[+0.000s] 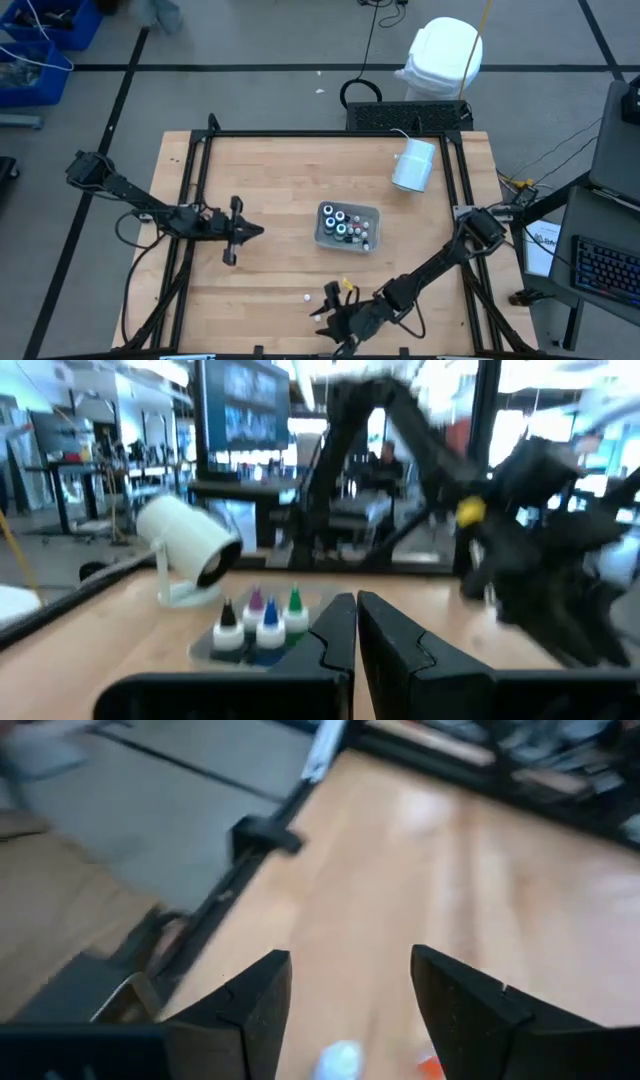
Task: Pick & Place food coloring
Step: Put the small yellow bottle into the gray bin
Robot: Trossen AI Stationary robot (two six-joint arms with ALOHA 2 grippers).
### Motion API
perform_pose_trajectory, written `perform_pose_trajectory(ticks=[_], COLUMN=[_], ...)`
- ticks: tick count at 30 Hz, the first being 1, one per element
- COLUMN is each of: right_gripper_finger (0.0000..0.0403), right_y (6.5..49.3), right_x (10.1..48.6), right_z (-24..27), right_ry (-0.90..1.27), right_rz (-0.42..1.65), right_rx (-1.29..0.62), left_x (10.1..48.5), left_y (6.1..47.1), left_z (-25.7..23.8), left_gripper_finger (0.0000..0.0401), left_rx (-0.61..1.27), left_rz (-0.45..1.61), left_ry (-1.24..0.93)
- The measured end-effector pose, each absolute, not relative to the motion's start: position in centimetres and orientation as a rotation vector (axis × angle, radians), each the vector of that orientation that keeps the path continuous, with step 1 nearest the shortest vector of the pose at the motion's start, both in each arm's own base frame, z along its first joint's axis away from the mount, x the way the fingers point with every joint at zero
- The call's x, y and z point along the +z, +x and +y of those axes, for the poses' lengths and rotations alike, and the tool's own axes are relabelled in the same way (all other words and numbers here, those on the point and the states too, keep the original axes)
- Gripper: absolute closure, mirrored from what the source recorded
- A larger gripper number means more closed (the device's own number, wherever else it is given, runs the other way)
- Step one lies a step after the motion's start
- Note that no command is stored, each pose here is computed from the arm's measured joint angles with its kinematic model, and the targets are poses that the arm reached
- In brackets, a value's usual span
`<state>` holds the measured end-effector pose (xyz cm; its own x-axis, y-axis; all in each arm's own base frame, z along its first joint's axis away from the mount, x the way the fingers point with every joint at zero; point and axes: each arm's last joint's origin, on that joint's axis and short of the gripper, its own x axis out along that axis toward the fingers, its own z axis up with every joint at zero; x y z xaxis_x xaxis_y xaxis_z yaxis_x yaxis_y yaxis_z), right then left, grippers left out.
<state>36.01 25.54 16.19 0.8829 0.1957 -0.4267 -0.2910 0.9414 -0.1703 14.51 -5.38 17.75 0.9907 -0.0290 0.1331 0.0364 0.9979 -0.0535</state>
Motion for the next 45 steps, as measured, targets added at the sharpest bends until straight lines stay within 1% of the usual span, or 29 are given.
perform_pose_trajectory(ticks=[3,6,10,14,19,26,31,37,43,45], right_gripper_finger=[0.0206,0.0211,0.0215,0.0213,0.0212,0.0217,0.0218,0.0218,0.0218,0.0218], right_y=[36.1,36.5,36.6,36.7,36.6,36.6,36.4,36.3,36.7,36.8], right_x=[15.5,15.6,15.2,15.7,15.5,14.8,14.5,14.1,12.3,12.4], right_z=[24.9,24.4,23.8,23.7,23.6,23.3,23.4,23.6,23.5,23.3], right_ry=[-0.139,-0.101,-0.112,-0.115,-0.126,-0.122,-0.129,-0.105,-0.18,-0.159], right_rz=[0.436,0.412,0.396,0.33,0.324,0.391,0.426,0.445,0.437,0.44], right_rx=[0.338,0.348,0.338,0.342,0.349,0.34,0.389,0.38,0.295,0.284], left_x=[18.2,18.2,17.8,17.8,17.8,17.7,17.7,17.7,17.7,17.7], left_y=[14.4,14.5,14.5,14.5,14.5,14.5,14.5,14.5,14.5,14.5], left_z=[-5.3,-5.3,-5.4,-5.3,-5.3,-5.3,-5.3,-5.3,-5.3,-5.3], left_gripper_finger=[0.0377,0.0377,0.0377,0.0377,0.0377,0.0377,0.0377,0.0377,0.0377,0.0377], left_rx=[-0.028,-0.018,-0.016,-0.004,0.002,-0.001,-0.001,-0.003,-0.001,0.001], left_rz=[-0.176,-0.174,-0.142,-0.138,-0.134,-0.128,-0.128,-0.128,-0.128,-0.128], left_ry=[-0.018,0.053,0.063,0.071,0.062,0.034,0.031,0.011,0.04,0.057])
